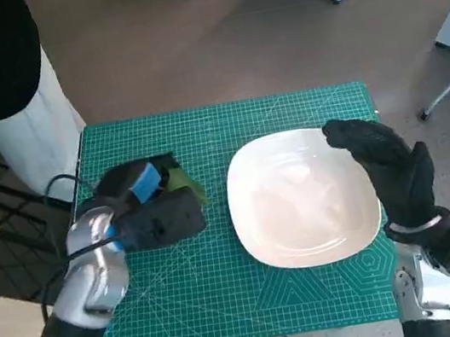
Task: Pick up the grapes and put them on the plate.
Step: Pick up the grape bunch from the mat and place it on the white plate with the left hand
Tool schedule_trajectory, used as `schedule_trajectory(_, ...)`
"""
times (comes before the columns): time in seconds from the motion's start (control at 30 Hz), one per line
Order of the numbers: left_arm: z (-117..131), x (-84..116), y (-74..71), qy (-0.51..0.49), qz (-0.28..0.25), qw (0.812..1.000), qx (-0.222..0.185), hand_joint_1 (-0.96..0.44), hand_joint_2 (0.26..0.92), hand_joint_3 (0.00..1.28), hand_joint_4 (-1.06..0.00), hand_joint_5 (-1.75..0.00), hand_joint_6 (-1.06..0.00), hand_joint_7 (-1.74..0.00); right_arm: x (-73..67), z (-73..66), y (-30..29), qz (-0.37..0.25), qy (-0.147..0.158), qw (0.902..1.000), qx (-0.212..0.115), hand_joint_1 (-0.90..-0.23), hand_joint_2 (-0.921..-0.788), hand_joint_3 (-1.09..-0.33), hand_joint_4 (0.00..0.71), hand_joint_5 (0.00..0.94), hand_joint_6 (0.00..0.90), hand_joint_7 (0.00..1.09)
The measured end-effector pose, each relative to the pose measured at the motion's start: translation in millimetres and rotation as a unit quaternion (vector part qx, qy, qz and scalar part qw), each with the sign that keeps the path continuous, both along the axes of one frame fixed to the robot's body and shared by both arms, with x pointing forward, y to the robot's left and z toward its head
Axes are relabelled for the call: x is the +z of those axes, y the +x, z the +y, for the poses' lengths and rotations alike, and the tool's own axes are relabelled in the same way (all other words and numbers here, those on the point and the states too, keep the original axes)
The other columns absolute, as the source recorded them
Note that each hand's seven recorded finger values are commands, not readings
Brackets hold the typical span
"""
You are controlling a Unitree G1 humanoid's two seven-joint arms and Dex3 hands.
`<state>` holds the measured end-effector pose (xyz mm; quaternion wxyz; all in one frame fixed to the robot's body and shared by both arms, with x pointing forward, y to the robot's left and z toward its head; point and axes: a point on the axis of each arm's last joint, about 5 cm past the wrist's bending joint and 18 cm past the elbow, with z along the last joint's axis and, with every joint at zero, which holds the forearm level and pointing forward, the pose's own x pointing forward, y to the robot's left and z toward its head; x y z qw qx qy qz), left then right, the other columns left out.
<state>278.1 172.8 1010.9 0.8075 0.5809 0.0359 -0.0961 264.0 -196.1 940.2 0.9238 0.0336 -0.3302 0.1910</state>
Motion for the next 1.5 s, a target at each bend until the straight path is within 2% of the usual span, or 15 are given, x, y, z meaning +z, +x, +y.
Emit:
schedule_trajectory(0.43,-6.9,30.8,-21.3,-0.026,-0.092,0.995,-0.038,0.0,0.92,0.04,-0.75,-1.14,-0.64,-1.1,1.8,2.8,2.8,-0.008,0.003,1.0,0.001,-0.523,-0.921,-0.617,0.357,0.0,0.281,0.0)
schedule_trajectory(0.8,-13.5,41.3,-29.0,-0.024,-0.134,0.987,-0.084,0.0,0.91,0.03,-0.73,-1.21,-0.72,-0.97,1.9,3.3,2.8,-0.013,0.004,0.9999,-0.001,-0.524,-0.921,-0.617,0.356,0.0,0.281,0.0)
schedule_trajectory(1.0,-17.3,38.7,-23.6,-0.022,-0.141,0.985,-0.101,0.0,0.908,0.02,-0.78,-1.14,-0.71,-1.0,2.0,1.6,2.6,-0.014,0.006,0.9999,-0.005,-0.525,-0.921,-0.616,0.356,0.0,0.273,0.0)
schedule_trajectory(1.17,-26.4,35.6,-16.3,-0.017,-0.128,0.986,-0.109,0.0,0.915,0.03,-0.74,-1.15,-0.69,-1.05,1.4,-1.1,2.4,-0.013,0.007,0.9998,-0.01,-0.523,-0.921,-0.615,0.356,0.001,0.272,0.0)
schedule_trajectory(1.5,-66.4,37.0,3.1,-0.005,-0.068,0.985,-0.16,0.0,0.92,0.06,-0.71,-1.2,-0.64,-1.1,1.4,-4.2,1.9,-0.017,0.008,0.9997,-0.017,-0.529,-0.921,-0.609,0.358,0.001,0.276,0.0)
